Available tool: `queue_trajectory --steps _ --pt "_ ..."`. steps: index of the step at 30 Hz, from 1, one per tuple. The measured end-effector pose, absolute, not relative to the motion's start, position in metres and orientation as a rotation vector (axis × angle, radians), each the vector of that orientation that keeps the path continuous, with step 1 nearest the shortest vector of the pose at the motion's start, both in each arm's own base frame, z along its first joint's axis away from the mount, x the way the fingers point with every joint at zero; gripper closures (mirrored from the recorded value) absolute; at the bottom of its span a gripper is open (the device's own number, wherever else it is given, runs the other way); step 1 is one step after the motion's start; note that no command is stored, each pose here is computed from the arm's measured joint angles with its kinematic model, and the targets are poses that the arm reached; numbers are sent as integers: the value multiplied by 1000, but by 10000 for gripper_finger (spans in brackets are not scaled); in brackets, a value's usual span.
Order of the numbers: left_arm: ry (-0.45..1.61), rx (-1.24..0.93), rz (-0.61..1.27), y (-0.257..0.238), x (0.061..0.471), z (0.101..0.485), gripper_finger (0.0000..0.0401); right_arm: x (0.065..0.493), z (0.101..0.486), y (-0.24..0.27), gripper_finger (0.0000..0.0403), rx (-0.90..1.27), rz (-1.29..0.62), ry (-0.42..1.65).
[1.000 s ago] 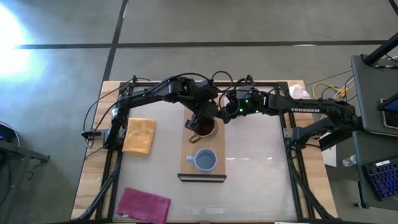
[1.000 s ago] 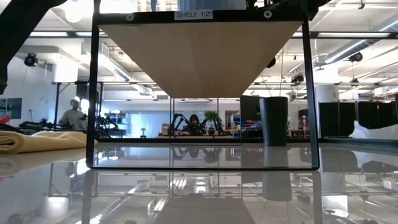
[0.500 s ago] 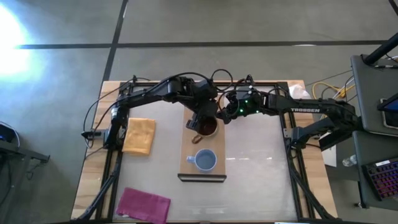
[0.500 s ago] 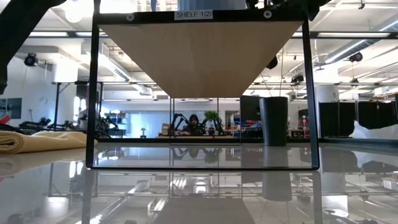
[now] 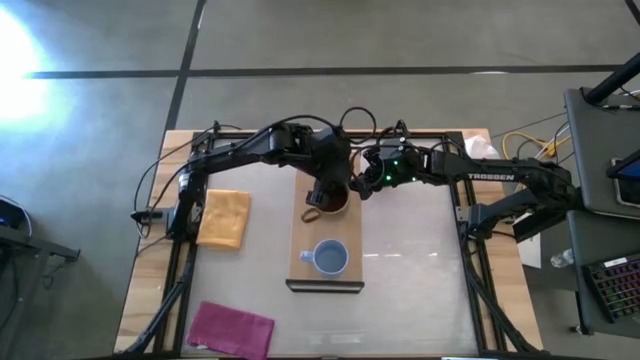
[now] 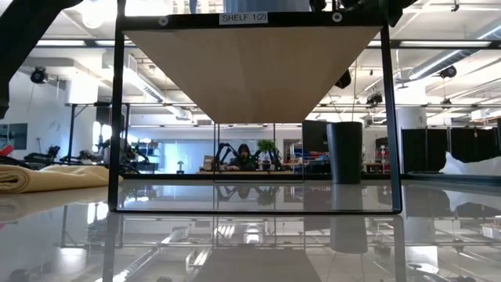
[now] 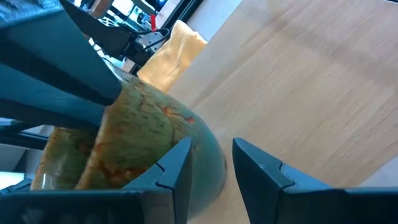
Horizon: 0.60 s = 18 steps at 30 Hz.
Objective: Stack small to large cups/mugs on shelf
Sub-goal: Put the green cup on the shelf
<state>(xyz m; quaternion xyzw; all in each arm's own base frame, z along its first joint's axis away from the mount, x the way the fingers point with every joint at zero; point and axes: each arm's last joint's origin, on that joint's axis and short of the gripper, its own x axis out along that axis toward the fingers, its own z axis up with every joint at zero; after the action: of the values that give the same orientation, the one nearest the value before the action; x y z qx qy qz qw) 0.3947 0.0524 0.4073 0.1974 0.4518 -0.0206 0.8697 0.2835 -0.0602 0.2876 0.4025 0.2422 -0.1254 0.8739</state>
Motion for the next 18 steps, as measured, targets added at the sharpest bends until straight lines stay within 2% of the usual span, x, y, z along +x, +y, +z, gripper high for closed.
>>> queue_trajectory --steps 5,9,14,18 --pt "939 422 -19 53 396 408 313 283 288 -60 294 837 -261 505" --pt "965 464 67 56 393 410 296 283 288 -61 294 837 -261 505" --pt "953 484 141 57 383 421 291 283 288 -61 294 831 -259 505" --pt "929 374 198 56 375 429 292 283 288 -61 294 824 -258 506"
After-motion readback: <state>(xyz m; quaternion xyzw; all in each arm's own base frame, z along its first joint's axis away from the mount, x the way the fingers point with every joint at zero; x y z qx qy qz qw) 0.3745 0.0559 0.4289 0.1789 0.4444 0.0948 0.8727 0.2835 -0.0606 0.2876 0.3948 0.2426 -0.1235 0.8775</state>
